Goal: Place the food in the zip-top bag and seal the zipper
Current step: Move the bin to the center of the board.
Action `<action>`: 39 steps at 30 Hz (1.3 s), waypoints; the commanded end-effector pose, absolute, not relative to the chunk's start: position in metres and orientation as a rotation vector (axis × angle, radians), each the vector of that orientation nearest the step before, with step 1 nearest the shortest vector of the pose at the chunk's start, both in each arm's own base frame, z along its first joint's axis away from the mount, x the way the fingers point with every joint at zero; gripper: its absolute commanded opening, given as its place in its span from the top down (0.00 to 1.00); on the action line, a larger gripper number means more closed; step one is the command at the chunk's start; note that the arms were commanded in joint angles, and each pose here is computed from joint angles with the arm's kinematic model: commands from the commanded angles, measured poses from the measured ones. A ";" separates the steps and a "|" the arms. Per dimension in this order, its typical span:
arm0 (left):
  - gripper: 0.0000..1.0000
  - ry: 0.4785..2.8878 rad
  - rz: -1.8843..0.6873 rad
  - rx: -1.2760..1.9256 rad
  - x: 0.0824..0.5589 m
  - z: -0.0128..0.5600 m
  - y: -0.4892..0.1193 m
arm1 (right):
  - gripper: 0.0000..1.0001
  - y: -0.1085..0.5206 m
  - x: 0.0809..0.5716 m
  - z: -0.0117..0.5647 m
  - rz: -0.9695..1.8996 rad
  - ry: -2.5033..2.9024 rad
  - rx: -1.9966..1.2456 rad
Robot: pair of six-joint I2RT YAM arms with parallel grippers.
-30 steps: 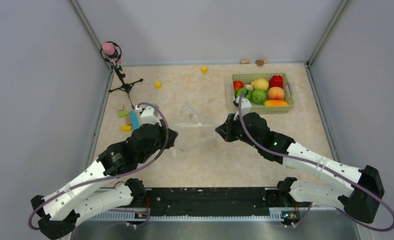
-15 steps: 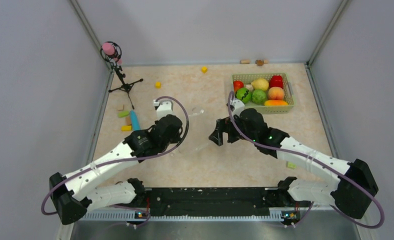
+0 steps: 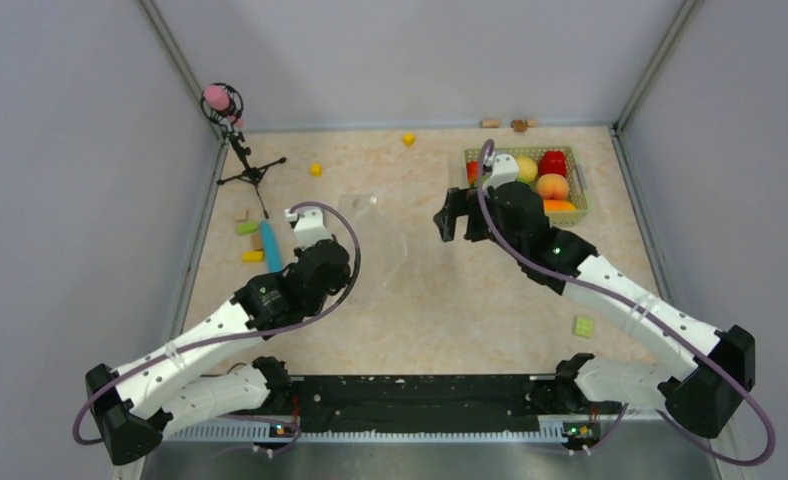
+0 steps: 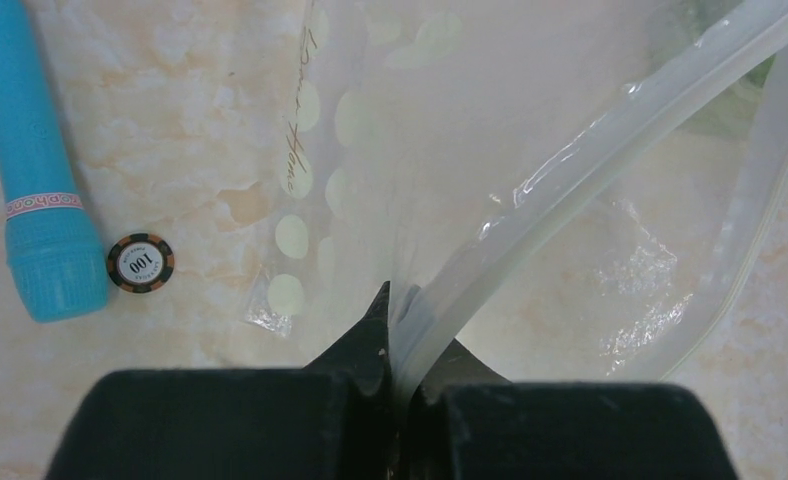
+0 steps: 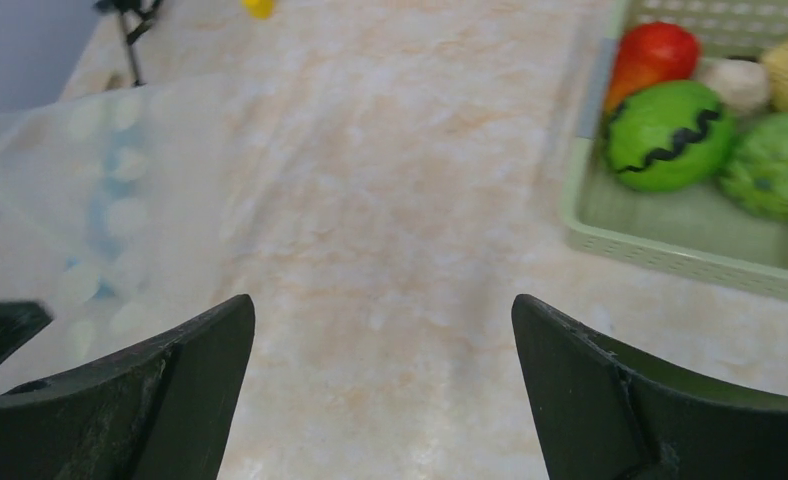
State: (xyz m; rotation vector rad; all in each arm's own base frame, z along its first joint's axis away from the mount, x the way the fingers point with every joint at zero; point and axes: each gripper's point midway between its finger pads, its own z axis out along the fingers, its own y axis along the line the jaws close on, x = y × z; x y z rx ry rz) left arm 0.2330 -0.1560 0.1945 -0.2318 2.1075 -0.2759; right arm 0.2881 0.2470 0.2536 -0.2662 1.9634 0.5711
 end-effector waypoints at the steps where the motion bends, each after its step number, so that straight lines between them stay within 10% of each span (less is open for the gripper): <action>1: 1.00 2.048 -0.316 -0.269 0.240 0.203 -0.158 | 0.01 0.180 0.327 0.273 0.364 1.936 0.048; 18: 1.00 2.074 -0.281 -0.311 0.241 0.194 -0.156 | 0.03 0.129 0.462 0.172 0.048 2.161 0.423; 39: 1.00 2.107 -0.255 -0.273 0.244 0.184 -0.163 | 0.05 0.133 0.503 0.058 0.001 2.263 0.667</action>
